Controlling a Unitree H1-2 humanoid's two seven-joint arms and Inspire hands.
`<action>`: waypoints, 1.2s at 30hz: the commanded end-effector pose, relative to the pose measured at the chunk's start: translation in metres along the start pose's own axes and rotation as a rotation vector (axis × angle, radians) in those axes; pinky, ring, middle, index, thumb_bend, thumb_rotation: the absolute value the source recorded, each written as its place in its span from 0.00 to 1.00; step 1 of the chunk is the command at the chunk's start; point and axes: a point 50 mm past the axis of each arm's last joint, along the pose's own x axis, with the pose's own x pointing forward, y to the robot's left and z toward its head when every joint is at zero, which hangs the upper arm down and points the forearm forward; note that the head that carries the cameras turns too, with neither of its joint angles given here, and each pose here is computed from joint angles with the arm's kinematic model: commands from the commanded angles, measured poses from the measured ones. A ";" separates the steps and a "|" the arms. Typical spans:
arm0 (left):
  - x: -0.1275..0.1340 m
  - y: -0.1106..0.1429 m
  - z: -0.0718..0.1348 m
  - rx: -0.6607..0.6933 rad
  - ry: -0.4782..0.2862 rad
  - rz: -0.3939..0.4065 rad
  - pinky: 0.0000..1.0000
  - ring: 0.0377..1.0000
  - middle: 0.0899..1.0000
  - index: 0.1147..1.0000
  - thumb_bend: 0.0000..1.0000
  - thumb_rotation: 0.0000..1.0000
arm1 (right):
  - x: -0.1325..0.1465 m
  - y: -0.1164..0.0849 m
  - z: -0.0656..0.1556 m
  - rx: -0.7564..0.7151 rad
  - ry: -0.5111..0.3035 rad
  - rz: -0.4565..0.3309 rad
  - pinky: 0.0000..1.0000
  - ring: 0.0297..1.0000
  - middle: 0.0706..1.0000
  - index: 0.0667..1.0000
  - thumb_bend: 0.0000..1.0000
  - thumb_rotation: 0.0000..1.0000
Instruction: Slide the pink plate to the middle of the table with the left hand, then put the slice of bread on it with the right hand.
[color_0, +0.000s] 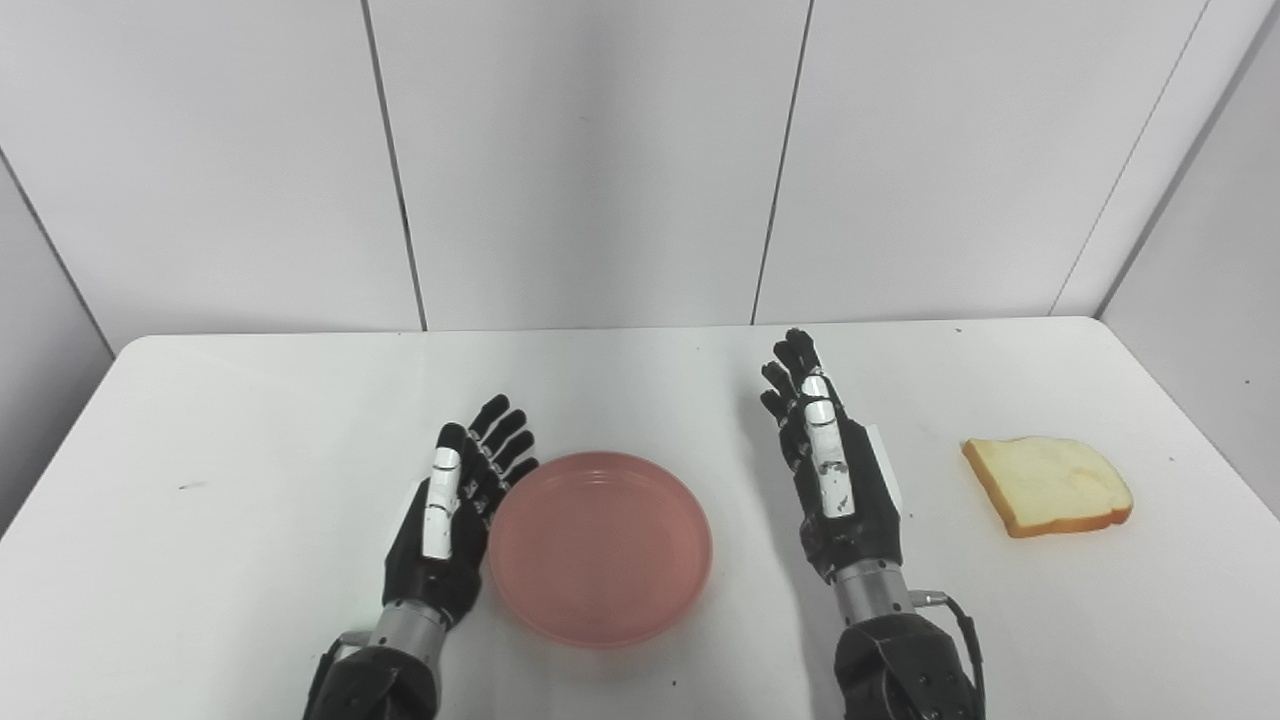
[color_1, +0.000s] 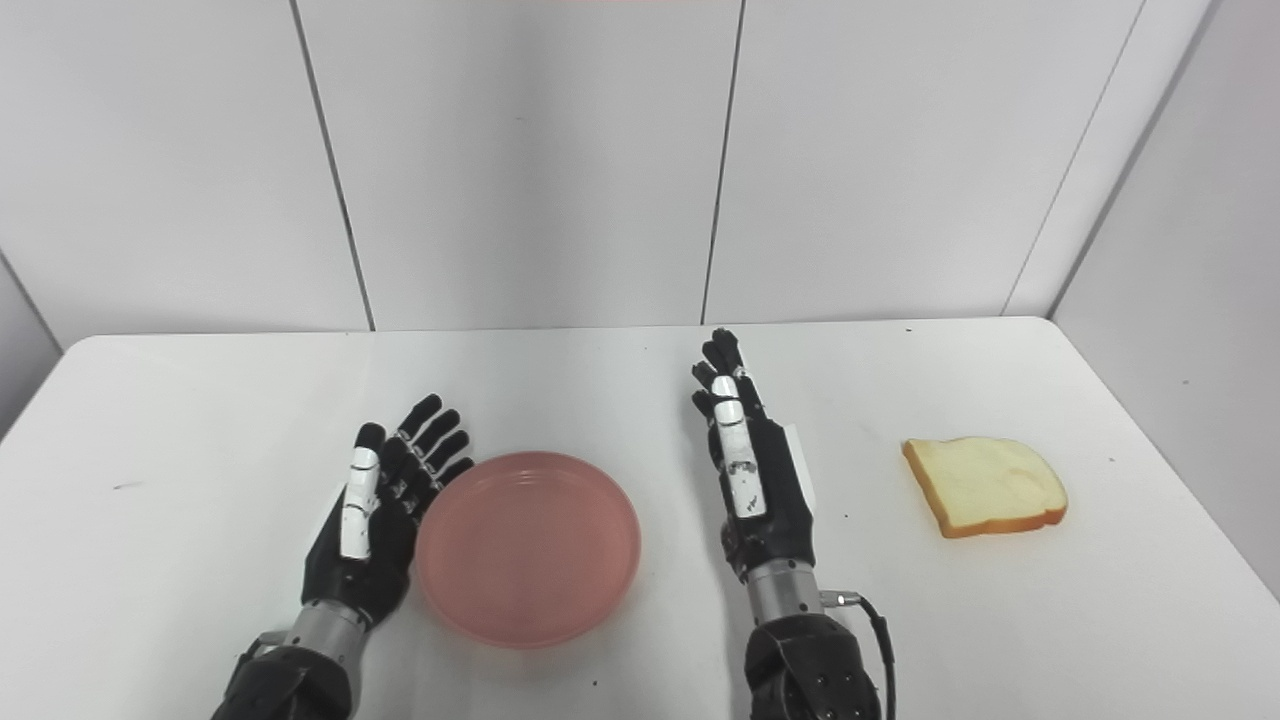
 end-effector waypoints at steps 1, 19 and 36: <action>0.002 -0.011 -0.008 -0.007 -0.020 0.004 0.88 0.91 0.91 0.88 0.75 0.94 | 0.006 -0.010 0.014 -0.025 -0.066 0.027 1.00 0.96 0.97 0.98 0.66 0.92; 0.020 -0.019 -0.016 -0.008 -0.038 0.036 0.91 0.92 0.91 0.87 0.75 0.94 | 0.029 -0.141 0.104 -0.403 -0.116 0.059 0.90 0.88 0.87 0.88 0.69 0.54; 0.017 0.005 -0.002 0.019 -0.045 0.038 0.93 0.93 0.92 0.88 0.71 0.97 | 0.061 -0.254 0.177 -1.117 0.174 0.060 0.91 0.92 0.88 0.86 0.91 0.36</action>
